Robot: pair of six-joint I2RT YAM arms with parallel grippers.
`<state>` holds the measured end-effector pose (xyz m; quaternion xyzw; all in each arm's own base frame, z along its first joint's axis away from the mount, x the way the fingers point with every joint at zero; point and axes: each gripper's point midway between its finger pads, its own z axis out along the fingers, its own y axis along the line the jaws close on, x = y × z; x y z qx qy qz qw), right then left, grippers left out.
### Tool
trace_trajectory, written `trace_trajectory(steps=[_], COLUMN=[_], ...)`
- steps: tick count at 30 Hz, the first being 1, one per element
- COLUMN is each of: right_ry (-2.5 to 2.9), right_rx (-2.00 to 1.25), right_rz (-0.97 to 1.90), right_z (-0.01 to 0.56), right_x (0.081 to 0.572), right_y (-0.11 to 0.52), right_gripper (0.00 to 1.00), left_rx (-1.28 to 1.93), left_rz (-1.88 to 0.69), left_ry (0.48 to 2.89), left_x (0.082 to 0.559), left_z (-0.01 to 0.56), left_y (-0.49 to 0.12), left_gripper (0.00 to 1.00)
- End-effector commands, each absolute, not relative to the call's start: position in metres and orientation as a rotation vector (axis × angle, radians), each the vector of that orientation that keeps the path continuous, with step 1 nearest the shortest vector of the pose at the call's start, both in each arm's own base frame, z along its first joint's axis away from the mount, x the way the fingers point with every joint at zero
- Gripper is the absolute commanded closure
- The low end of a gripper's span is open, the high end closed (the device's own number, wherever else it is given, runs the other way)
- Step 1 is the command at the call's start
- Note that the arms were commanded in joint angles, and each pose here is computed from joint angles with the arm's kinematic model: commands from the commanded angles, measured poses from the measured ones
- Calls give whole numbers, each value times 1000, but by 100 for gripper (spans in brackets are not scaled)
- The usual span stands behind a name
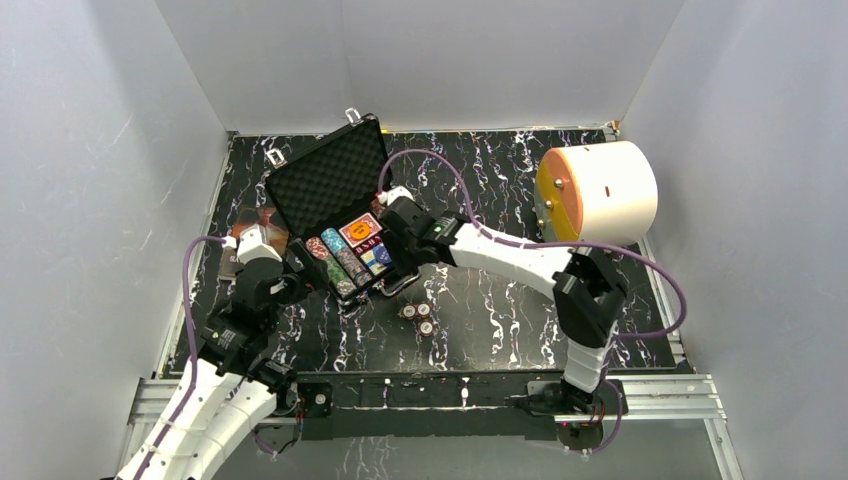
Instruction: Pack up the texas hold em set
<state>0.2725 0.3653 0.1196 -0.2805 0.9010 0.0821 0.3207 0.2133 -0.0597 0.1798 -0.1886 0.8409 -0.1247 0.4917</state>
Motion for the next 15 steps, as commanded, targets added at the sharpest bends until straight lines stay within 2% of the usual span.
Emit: trace_trajectory(steps=[1, 6, 15], right_ry=[2416, 2521, 2516], right_rx=[-738, -817, -925], right_rz=[264, 304, 324], right_z=[112, 77, 57], right_x=[249, 213, 193], right_y=[347, 338, 367], right_gripper=[32, 32, 32], left_rx=[-483, -505, -518], left_rz=[-301, -316, -323], left_ry=[1997, 1975, 1963], left_x=[216, 218, 217], left_z=[187, 189, 192], left_y=[-56, -56, -55], left_gripper=[6, 6, 6])
